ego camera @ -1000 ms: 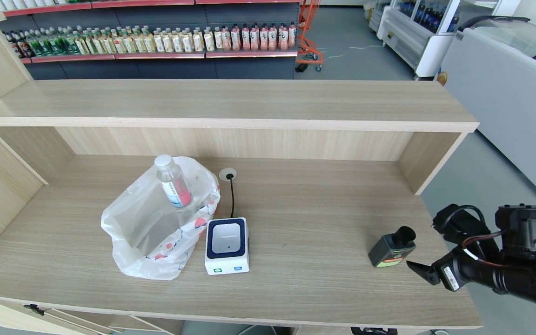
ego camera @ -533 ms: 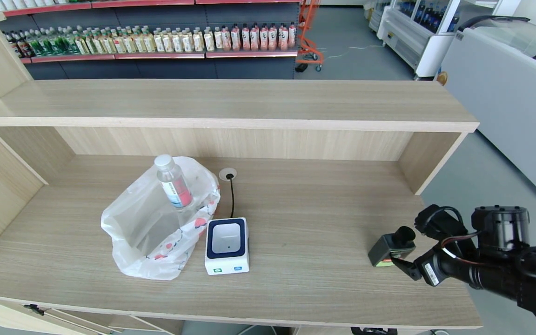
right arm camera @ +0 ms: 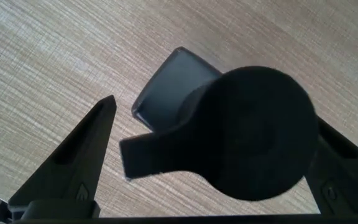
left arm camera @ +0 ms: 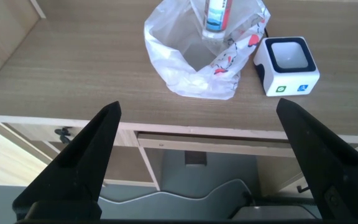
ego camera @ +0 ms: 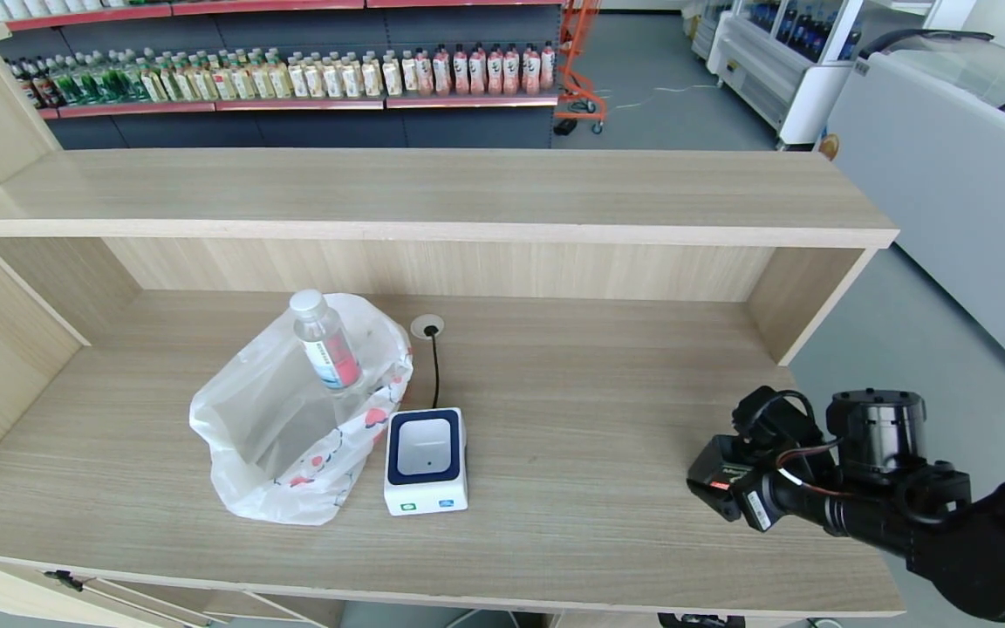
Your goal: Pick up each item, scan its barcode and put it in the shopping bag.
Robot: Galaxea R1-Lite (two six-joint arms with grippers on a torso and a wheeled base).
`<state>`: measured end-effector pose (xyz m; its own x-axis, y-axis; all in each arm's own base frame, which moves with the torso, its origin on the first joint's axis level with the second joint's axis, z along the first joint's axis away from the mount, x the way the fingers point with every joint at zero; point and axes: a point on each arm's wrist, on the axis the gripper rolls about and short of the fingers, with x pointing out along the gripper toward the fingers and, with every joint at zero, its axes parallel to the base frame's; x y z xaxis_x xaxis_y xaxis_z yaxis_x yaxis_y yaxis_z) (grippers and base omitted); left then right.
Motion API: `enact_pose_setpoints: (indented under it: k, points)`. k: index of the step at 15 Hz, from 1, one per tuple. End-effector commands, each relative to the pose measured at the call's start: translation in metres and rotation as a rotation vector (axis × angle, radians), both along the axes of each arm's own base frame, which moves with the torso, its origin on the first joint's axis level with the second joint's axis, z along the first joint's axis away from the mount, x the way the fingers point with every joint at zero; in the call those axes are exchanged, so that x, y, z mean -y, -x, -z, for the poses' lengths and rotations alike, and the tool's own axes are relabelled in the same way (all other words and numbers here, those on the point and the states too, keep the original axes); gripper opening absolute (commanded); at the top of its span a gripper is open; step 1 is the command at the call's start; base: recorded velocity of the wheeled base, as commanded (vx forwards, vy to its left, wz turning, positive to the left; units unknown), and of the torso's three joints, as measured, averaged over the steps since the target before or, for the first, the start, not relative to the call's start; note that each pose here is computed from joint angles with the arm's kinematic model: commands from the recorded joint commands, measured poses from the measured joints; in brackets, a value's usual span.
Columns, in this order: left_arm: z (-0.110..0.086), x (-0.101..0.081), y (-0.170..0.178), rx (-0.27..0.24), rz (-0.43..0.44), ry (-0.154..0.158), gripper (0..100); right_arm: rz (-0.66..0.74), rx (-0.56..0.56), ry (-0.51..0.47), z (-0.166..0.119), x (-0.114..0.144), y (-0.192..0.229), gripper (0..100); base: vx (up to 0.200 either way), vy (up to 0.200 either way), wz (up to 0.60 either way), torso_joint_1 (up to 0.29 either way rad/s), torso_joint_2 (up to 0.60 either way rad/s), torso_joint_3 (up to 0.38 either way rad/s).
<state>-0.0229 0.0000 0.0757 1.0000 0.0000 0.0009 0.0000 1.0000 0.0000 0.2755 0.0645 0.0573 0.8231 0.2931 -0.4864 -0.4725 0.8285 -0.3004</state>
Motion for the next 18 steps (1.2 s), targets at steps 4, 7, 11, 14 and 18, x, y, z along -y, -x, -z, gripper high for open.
enact_pose_setpoints:
  k: [4, 7, 11, 14, 18]
  points:
    - [0.0, 0.0, 0.0, -0.001, 0.0, 0.0, 100, -0.03, 0.002, -0.012, 0.007, -0.007, -0.018, 100, 0.0, 0.0, 0.0, 0.0, 0.0, 0.0]
    - [0.0, 0.0, 0.0, -0.002, 0.002, 0.0, 100, -0.032, 0.017, -0.017, 0.01, -0.009, -0.027, 100, 0.0, 0.0, 0.0, 0.0, 0.0, 0.0]
    - [0.0, 0.0, 0.0, -0.002, 0.0, 0.0, 100, -0.049, 0.054, -0.02, 0.005, -0.014, -0.027, 0, 0.0, 0.0, 0.0, 0.0, 0.0, 0.0]
    - [0.0, 0.0, 0.0, -0.001, 0.0, 0.0, 100, -0.046, 0.057, -0.022, 0.0, -0.011, -0.019, 0, 0.0, 0.0, 0.0, 0.0, 0.0, 0.0]
    - [0.0, 0.0, 0.0, -0.002, 0.0, 0.0, 100, -0.042, 0.078, -0.04, -0.008, -0.009, -0.011, 0, 0.0, 0.0, 0.0, 0.0, 0.0, 0.0]
